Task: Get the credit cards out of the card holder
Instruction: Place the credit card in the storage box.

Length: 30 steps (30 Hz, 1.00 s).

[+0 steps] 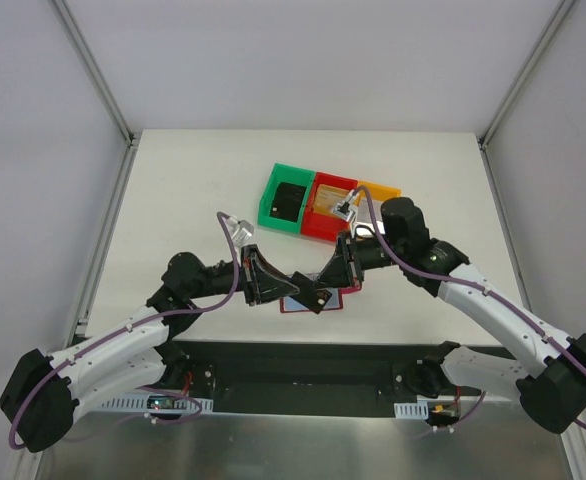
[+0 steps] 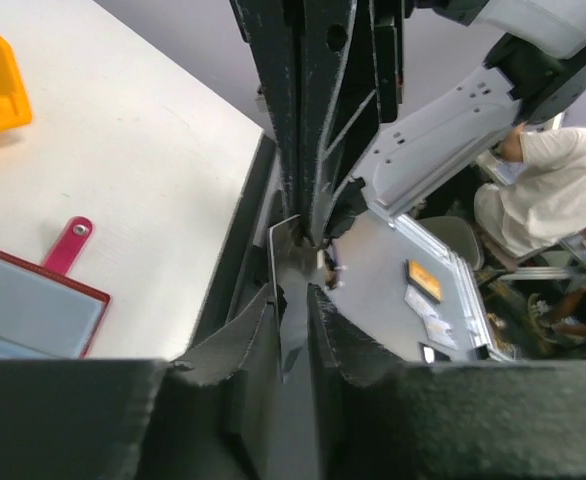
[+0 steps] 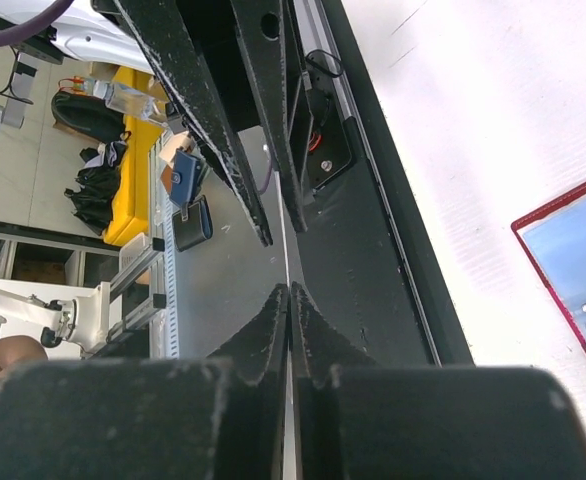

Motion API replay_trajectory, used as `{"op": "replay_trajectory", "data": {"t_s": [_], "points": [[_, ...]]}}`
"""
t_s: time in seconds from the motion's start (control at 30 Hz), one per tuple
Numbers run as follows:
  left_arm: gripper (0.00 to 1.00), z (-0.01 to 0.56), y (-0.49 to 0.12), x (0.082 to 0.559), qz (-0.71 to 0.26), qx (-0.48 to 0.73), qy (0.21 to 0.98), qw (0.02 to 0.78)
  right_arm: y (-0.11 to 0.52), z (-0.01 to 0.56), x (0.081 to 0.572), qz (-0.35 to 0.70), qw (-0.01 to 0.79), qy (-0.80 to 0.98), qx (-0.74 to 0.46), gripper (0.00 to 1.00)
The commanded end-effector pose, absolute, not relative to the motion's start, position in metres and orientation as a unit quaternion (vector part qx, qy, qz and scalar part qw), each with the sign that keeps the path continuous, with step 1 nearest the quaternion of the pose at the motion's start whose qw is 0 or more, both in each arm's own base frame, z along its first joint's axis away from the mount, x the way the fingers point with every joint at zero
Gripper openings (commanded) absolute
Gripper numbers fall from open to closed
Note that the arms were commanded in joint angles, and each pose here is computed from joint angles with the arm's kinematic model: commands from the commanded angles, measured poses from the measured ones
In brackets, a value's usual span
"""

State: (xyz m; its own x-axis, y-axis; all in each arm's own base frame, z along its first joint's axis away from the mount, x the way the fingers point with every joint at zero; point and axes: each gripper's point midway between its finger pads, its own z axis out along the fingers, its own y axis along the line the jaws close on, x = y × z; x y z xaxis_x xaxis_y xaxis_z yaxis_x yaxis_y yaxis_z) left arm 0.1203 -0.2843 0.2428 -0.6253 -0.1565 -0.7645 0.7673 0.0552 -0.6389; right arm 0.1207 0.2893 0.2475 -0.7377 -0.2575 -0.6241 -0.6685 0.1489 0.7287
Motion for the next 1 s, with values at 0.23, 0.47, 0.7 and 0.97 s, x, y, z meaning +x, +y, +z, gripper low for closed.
{"op": "replay_trajectory", "data": {"t_s": [0.23, 0.47, 0.7, 0.97], "points": [[0.76, 0.254, -0.229, 0.176, -0.502, 0.114, 0.682, 0.519, 0.283, 0.267, 0.17, 0.525, 0.257, 0.768, -0.261, 0.0], [0.78, 0.248, -0.154, 0.207, -0.351, -0.038, 0.732, 0.583, 0.275, 0.259, 0.258, 0.372, 0.32, 0.844, -0.215, 0.01], [0.74, 0.225, -0.148, 0.2, -0.347, -0.063, 0.753, 0.556, 0.264, 0.266, 0.328, 0.248, 0.408, 0.86, -0.179, 0.01], [0.74, 0.215, -0.146, 0.195, -0.346, -0.064, 0.76, 0.546, 0.299, 0.244, 0.347, 0.198, 0.428, 0.781, -0.411, 0.01]]}}
